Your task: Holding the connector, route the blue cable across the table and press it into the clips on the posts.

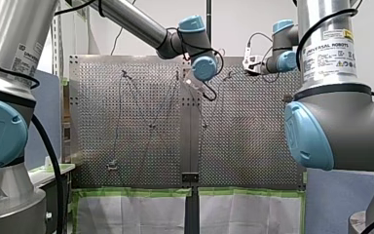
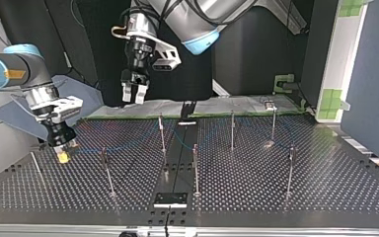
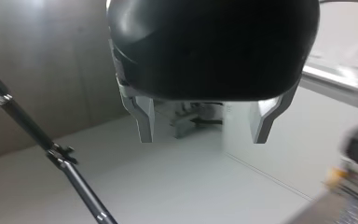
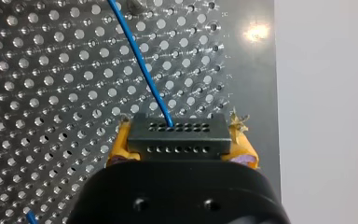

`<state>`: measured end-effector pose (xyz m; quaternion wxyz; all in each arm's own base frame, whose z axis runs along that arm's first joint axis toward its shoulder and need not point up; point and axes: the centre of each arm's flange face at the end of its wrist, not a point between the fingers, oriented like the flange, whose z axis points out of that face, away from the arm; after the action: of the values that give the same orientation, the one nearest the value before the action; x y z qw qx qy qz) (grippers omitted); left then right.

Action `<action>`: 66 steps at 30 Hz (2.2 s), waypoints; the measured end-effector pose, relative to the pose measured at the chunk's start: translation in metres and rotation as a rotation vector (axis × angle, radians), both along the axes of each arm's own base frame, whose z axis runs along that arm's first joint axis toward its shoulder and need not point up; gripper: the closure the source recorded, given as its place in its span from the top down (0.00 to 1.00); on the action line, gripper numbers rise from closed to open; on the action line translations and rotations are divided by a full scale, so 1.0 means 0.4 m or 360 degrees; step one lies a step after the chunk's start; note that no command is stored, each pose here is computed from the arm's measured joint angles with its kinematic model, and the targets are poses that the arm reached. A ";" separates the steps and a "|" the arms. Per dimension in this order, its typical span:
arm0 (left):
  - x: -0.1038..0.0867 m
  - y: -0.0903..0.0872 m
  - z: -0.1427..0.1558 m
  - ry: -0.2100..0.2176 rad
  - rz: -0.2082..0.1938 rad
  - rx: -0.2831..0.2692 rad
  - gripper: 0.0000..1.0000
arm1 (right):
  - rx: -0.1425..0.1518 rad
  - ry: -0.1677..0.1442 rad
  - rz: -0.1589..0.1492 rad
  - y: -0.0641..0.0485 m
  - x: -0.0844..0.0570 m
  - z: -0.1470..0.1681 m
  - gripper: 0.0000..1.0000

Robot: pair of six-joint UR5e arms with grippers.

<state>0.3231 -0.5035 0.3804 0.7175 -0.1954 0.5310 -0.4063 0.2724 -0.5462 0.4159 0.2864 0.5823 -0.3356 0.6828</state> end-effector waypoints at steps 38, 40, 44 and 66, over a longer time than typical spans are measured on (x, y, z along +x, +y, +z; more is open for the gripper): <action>0.040 0.325 -0.520 0.0373 0.0325 0.0489 0.99 | 0.0005 -0.0006 -0.0013 -0.004 -0.010 0.001 0.00; 0.029 0.336 -0.534 0.0393 0.0325 0.0516 0.99 | 0.0005 -0.0006 -0.0014 -0.004 -0.011 0.001 0.00; -0.005 0.359 -0.568 0.0443 0.0318 0.0586 0.99 | 0.0005 -0.0006 -0.0014 -0.004 -0.011 0.001 0.00; -0.206 0.521 -0.728 0.0697 0.0296 0.0919 0.99 | 0.0016 -0.0003 -0.0091 -0.004 -0.022 0.006 0.00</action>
<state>0.2407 -0.2953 0.0891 0.6463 -0.1148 0.7446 -0.1214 0.2637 -0.5480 0.4182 0.3026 0.5732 -0.3558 0.6733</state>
